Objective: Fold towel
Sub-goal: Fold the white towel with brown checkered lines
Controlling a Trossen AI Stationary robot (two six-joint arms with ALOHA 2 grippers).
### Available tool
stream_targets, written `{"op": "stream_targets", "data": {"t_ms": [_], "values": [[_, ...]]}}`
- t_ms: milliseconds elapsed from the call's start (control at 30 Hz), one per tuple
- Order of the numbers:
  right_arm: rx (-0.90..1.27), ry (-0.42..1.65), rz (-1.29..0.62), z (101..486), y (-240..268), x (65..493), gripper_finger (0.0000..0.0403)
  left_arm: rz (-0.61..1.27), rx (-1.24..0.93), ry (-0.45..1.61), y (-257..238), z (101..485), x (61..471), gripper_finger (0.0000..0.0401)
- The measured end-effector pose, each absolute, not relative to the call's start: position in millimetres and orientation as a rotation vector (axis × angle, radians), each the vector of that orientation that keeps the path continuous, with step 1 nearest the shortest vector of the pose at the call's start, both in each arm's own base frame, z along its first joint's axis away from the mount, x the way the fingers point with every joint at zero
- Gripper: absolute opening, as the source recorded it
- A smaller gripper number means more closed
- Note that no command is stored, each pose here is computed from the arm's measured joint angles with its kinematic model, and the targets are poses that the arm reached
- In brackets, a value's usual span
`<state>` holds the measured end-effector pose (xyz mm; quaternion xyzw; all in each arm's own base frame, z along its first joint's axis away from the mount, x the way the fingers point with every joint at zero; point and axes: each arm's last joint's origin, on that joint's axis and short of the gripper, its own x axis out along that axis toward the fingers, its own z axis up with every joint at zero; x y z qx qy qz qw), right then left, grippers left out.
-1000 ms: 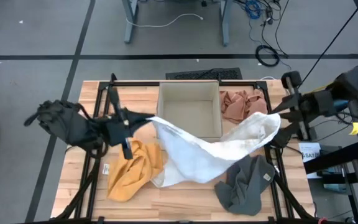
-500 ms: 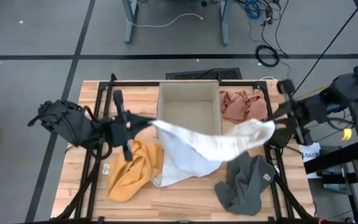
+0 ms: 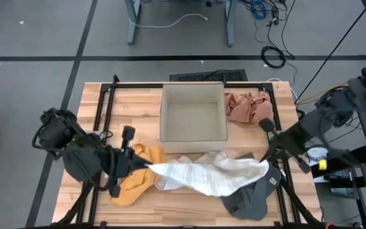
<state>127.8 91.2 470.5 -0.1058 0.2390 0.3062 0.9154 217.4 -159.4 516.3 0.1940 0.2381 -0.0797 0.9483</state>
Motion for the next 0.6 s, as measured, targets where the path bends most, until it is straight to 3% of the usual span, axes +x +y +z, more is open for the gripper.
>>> {"op": "stream_targets", "data": {"t_ms": [233,600], "values": [[-0.189,0.645,0.64,434,115,147,0.0,-0.16,0.324,0.674,-181,477,239,0.0002],[-0.02,0.86,0.649,339,157,169,0.0002,-0.228,0.185,1.0,-224,360,288,0.0006]]}}
